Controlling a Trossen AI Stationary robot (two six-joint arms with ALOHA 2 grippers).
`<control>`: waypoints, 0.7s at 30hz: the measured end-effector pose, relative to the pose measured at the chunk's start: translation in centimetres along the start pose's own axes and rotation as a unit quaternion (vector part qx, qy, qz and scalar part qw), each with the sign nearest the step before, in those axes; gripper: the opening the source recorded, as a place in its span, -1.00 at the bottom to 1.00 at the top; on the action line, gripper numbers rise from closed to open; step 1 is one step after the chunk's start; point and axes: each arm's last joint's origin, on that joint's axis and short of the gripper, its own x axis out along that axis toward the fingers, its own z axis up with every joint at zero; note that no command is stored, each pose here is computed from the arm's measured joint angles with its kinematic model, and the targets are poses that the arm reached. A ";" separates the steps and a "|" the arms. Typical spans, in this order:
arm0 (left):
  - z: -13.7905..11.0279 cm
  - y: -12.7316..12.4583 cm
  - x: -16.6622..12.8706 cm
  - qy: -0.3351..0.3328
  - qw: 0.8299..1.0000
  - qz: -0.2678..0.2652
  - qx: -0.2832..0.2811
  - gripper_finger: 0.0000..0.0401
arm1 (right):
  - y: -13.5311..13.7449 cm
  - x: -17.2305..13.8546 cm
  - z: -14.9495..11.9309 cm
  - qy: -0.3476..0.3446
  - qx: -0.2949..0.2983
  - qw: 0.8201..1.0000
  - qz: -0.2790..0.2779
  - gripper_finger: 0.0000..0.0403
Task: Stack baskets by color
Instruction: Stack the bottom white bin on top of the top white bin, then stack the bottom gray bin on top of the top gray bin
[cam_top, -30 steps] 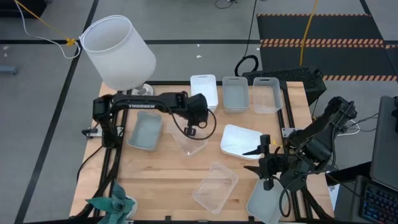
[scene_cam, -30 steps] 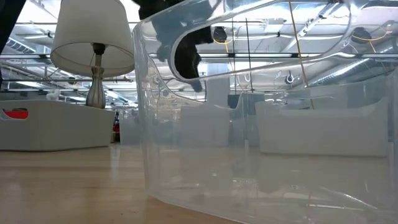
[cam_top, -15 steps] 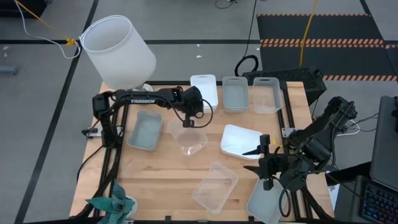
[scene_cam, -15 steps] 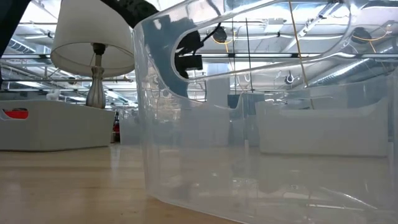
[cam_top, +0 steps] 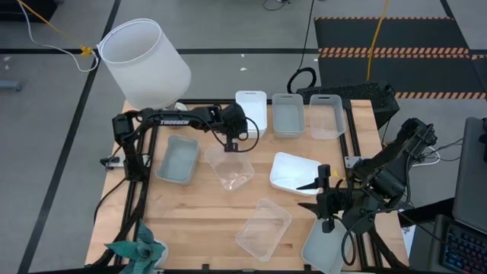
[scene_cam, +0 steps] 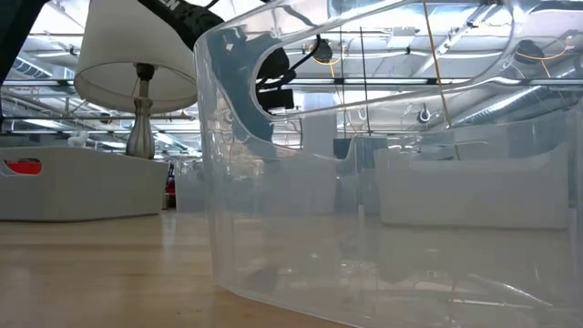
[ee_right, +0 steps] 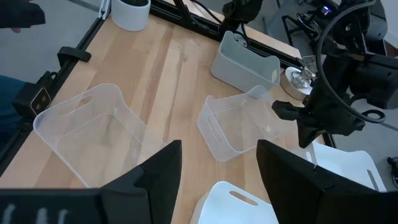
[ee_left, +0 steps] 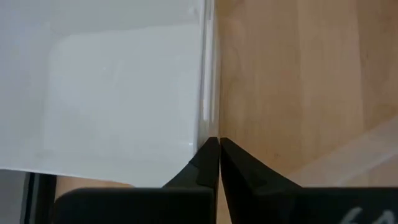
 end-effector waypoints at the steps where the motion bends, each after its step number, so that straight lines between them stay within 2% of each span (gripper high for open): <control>1: 0.0 -0.2 0.0 0.003 1.000 -0.001 0.001 -0.91 | 0.0 0.0 0.0 0.000 0.000 1.000 0.000 0.00; 5: 0.3 -1.2 -0.5 0.018 1.000 -0.015 -0.005 -0.95 | 0.0 0.0 0.0 0.000 0.001 1.000 0.000 0.00; 11: 1.8 -4.0 -4.3 -0.009 0.999 -0.031 -0.005 -0.97 | 0.0 0.0 0.0 0.000 0.013 1.000 0.000 0.00; 17: 3.3 -8.1 -9.2 -0.076 0.995 -0.054 0.027 -0.93 | 0.3 0.3 0.2 -0.006 0.080 0.997 -0.014 0.00; 21: 3.8 -10.8 -11.2 -0.104 0.990 -0.076 0.054 -0.93 | 1.2 1.3 0.4 -0.008 0.131 0.991 -0.010 0.00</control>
